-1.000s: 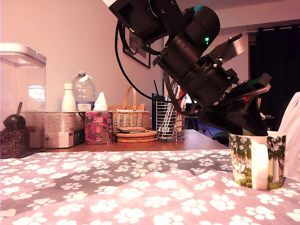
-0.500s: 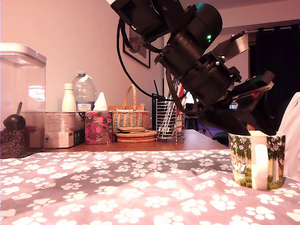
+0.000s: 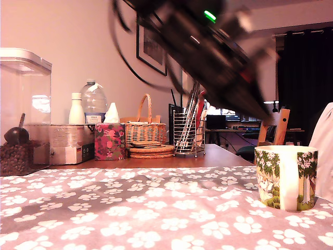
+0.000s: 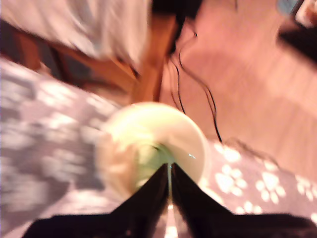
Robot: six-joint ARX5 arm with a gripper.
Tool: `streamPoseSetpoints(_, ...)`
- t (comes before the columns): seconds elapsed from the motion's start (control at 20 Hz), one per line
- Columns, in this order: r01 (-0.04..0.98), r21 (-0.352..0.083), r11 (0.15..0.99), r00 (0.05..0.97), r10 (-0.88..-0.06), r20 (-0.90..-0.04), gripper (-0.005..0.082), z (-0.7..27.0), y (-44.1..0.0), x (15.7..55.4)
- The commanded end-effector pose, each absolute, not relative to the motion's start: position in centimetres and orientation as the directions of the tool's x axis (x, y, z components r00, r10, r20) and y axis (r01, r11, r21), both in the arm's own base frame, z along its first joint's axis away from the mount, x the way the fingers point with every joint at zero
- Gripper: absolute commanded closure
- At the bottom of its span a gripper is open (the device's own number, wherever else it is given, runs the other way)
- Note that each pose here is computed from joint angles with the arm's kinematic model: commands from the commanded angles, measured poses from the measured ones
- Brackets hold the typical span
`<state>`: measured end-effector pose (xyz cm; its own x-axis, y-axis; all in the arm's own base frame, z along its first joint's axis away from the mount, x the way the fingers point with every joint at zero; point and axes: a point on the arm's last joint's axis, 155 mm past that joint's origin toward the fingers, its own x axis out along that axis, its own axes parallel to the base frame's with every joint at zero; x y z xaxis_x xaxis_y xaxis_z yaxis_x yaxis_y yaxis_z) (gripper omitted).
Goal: Pick up the coffee capsules on the table and drop them inside the coffee cup
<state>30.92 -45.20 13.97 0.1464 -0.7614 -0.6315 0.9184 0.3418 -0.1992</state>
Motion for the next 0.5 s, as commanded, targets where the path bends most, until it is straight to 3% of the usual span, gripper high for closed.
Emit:
streamPoseSetpoints(0.0, 0.909, -0.208, 0.361, 0.151, -0.752, -0.641, 0.079, 13.4, -43.8, 31.5)
streamPoseSetpoints(0.45, 0.872, -0.225, 0.436, 0.198, -0.731, -0.653, 0.079, 10.8, -39.2, 32.3)
